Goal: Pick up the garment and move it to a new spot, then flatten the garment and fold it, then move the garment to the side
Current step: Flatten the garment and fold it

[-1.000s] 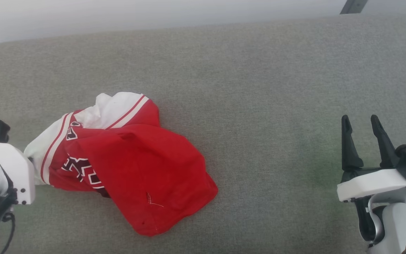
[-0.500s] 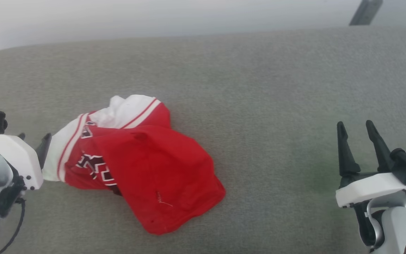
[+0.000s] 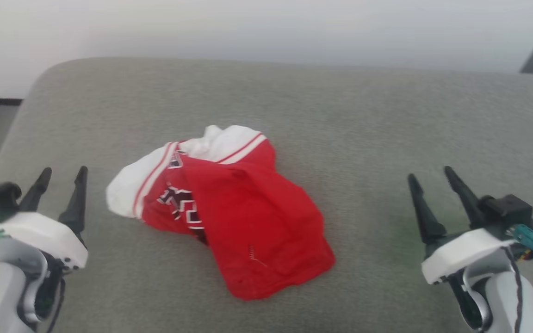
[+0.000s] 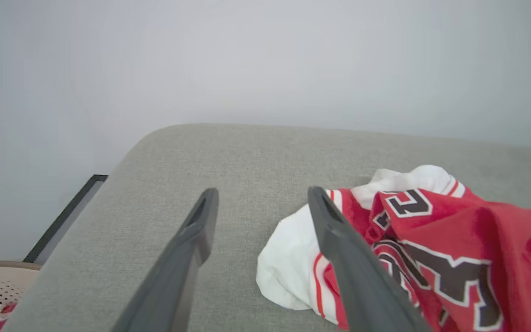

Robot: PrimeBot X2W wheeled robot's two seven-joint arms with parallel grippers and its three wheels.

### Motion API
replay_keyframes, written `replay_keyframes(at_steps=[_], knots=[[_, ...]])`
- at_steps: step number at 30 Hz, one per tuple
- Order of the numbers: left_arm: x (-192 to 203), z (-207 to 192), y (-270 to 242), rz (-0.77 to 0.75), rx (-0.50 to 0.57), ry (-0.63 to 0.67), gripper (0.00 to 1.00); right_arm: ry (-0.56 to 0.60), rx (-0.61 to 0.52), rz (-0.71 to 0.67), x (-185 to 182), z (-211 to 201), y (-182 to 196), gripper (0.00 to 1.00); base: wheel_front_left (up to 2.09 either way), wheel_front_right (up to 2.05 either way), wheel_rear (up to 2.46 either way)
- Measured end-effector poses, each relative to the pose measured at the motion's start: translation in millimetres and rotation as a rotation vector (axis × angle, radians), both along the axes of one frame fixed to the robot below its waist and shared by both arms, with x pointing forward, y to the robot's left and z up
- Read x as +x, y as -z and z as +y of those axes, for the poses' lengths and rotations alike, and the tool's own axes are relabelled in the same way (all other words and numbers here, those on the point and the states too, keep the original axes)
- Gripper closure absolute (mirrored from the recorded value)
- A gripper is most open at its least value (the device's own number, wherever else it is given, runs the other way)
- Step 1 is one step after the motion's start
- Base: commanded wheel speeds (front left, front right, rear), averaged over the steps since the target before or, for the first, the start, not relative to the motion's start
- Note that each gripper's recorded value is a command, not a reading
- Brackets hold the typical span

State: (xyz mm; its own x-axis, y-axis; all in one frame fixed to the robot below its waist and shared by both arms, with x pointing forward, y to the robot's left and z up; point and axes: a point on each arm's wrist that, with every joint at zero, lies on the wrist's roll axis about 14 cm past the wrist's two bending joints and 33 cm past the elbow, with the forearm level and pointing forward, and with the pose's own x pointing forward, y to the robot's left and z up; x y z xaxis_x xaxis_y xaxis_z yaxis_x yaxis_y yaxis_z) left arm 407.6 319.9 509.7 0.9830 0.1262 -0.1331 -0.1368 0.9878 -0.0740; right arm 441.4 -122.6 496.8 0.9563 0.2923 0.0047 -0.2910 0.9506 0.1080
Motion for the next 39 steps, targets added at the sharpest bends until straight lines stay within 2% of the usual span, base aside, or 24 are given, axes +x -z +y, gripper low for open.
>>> replay_keyframes(at_steps=[7,15,24,29,30,31,35,39], knots=[[-36.6,15.4,4.3,-0.075,-0.064,-0.114,0.0,-0.199,-0.007,0.049,5.1,62.0,0.0,0.0,0.0,0.0,0.0],[-61.0,27.1,15.1,-0.09,-0.119,-0.197,0.0,-0.452,-0.081,0.257,-6.0,125.7,31.0,0.0,0.0,0.0,0.0],[-72.5,36.2,5.4,-0.168,-0.132,-0.258,0.0,-0.599,-0.283,0.575,-25.9,141.3,92.5,0.0,0.0,0.0,0.0],[-76.4,40.3,6.4,-0.186,-0.136,-0.29,0.0,-0.635,-0.343,0.656,-30.0,145.7,109.2,0.0,0.0,0.0,0.0],[-76.4,40.3,6.7,-0.19,-0.141,-0.296,0.0,-0.638,-0.346,0.662,-29.8,146.4,110.8,0.2,0.0,0.0,0.0],[-76.6,40.8,6.8,-0.197,-0.149,-0.303,0.0,-0.641,-0.354,0.659,-29.0,147.2,111.3,1.0,0.0,0.0,0.0],[-76.5,43.4,6.9,-0.215,-0.162,-0.324,0.0,-0.628,-0.342,0.641,-21.2,145.3,107.7,1.0,0.0,0.0,0.0],[-69.5,41.1,5.4,-0.235,-0.166,-0.322,0.0,-0.553,-0.33,0.614,-4.2,119.6,98.8,1.0,0.0,0.0,0.0]])
